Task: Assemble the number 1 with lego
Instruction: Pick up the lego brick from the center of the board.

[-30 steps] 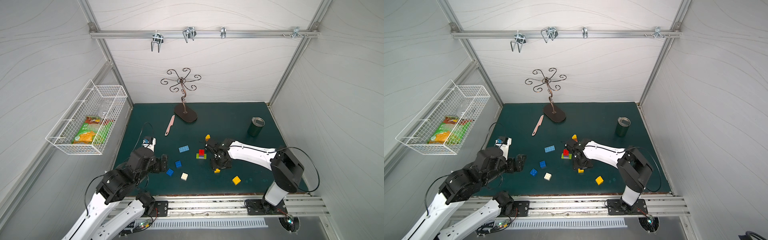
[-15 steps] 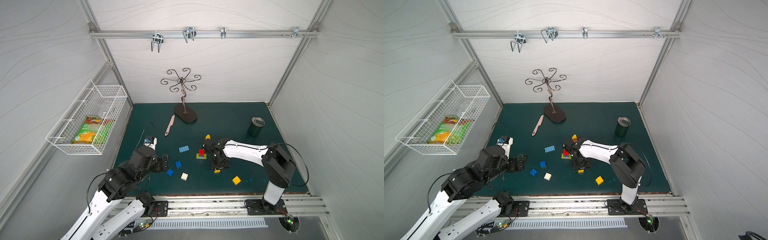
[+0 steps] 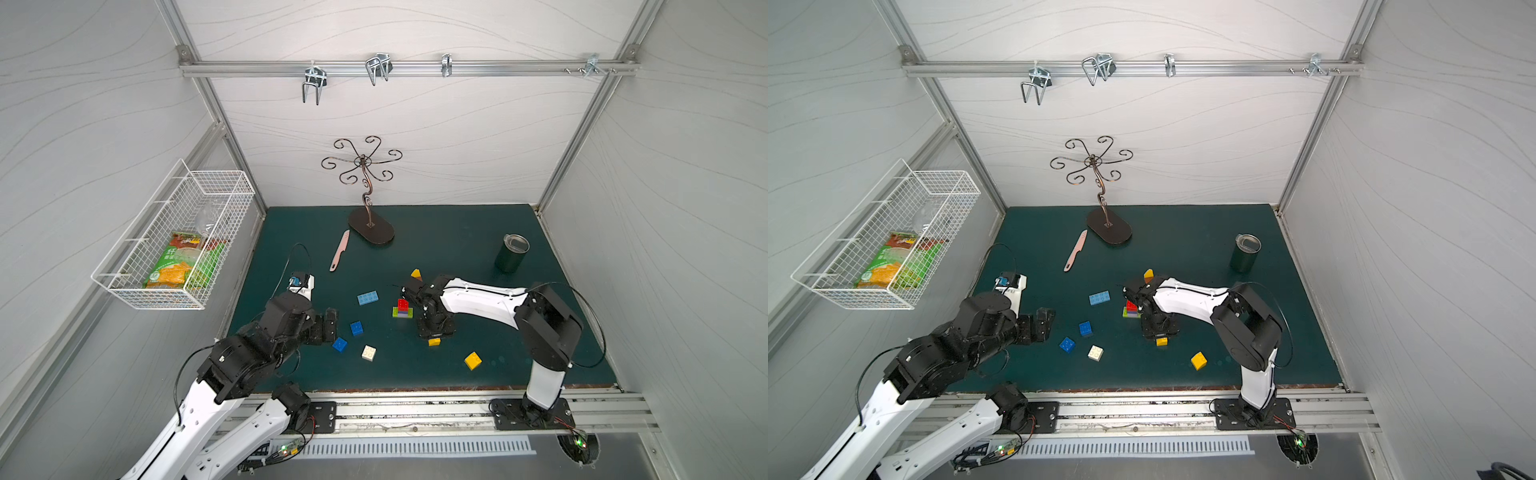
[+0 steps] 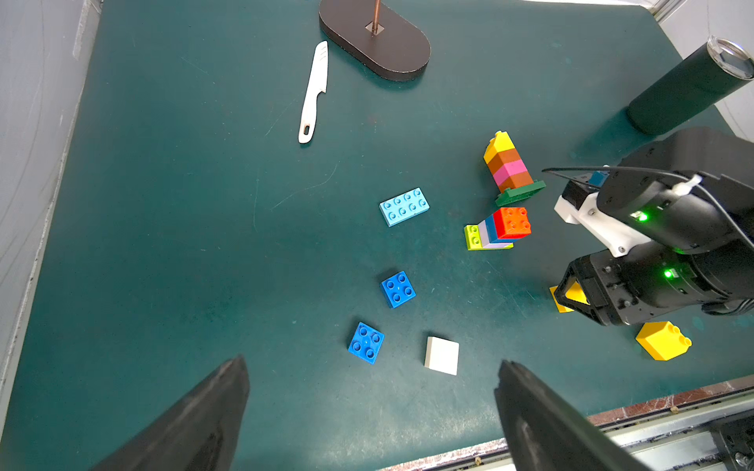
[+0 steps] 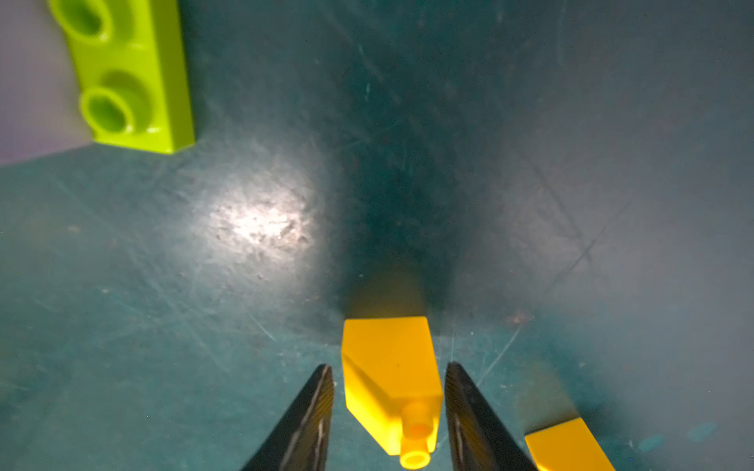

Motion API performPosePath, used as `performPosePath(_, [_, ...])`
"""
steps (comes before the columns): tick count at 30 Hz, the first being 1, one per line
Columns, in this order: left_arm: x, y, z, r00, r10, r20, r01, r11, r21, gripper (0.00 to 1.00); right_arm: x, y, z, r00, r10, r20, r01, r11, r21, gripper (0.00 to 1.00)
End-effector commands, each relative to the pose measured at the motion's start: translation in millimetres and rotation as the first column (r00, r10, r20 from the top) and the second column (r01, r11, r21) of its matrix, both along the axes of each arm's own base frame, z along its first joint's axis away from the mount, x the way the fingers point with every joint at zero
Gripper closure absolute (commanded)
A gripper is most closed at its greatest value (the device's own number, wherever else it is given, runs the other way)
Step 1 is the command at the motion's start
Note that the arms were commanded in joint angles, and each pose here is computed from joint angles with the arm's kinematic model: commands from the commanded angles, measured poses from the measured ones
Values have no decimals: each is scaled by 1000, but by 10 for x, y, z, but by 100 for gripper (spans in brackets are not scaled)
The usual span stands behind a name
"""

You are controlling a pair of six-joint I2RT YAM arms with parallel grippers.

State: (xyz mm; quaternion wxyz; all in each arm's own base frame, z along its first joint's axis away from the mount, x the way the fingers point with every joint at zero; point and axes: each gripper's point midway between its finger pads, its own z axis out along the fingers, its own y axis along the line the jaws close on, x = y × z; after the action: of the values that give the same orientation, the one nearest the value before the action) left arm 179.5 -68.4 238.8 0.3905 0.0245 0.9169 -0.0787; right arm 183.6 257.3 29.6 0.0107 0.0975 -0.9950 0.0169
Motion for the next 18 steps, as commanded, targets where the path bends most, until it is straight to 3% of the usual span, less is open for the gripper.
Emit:
performPosePath(1, [59,-19,96,999,6,50,-5,1000,-26,0,-57,-80,-57,999,-16,-31,14,999,-51,53])
performPosePath(11, [66,-19,82,999,7,44,-6,1000,-20,0,-69,-87,-118,999,-17,-41,15,998,-60,56])
performPosePath(16, [64,-17,85,999,8,46,-7,1000,-21,0,-85,-101,-120,999,-27,-47,25,998,-60,72])
performPosePath(18, [63,-13,84,999,9,47,-8,1000,-20,0,-82,-108,-105,999,-30,-43,28,998,-58,74])
